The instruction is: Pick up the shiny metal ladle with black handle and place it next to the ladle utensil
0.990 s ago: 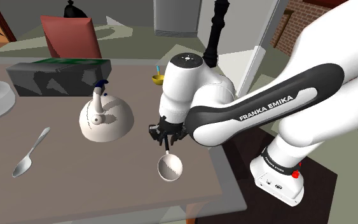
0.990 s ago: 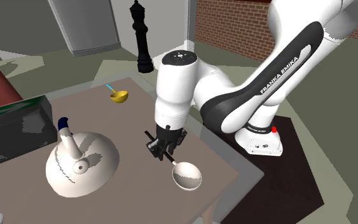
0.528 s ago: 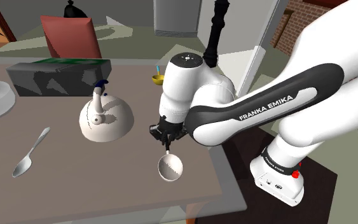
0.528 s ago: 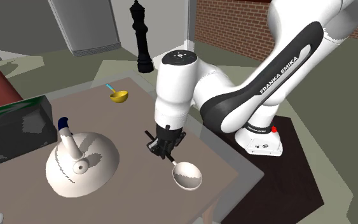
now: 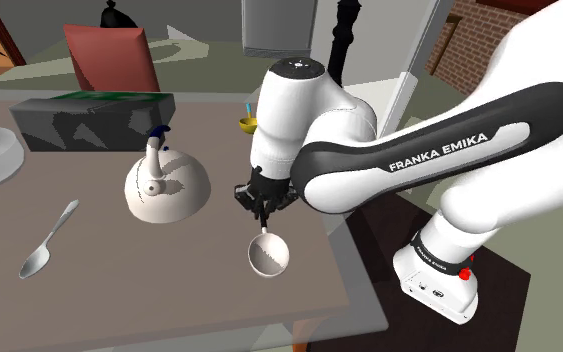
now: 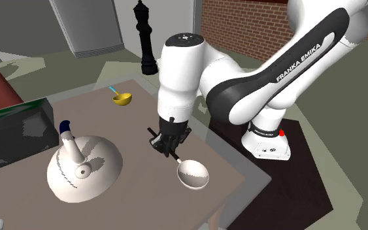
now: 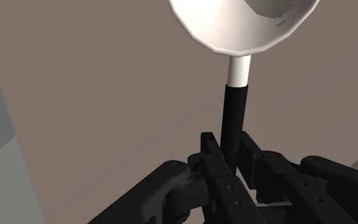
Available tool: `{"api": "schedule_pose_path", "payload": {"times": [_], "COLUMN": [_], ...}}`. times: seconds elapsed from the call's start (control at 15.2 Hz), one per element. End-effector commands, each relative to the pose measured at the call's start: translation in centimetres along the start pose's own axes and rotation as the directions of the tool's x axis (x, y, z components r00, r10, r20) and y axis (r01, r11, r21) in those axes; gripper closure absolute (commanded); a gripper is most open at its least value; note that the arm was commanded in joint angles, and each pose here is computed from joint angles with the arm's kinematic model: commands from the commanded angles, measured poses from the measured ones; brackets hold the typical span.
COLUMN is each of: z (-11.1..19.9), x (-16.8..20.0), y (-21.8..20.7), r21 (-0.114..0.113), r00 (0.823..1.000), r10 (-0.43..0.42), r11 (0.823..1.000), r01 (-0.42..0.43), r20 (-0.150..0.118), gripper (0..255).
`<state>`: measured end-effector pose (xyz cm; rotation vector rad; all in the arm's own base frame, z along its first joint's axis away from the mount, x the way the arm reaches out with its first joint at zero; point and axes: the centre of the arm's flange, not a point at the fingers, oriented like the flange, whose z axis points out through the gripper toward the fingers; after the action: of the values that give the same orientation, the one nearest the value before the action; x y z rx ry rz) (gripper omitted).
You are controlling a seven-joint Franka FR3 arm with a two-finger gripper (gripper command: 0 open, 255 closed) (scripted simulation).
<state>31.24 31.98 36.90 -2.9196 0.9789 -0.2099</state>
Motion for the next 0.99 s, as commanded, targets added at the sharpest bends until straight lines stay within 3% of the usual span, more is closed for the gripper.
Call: {"api": "schedule_pose_path", "payload": {"times": [0.0,0.92], "z": [-1.2,-8.5], "x": [0.0,0.8], "y": [-0.2,-0.9], "r21": [0.0,0.0], "r00": [1.0,1.0], "r10": [0.0,0.0], "r11": [1.0,1.0], "r01": [0.0,0.0], "r20": [0.0,0.0], "gripper": [255,255]}}
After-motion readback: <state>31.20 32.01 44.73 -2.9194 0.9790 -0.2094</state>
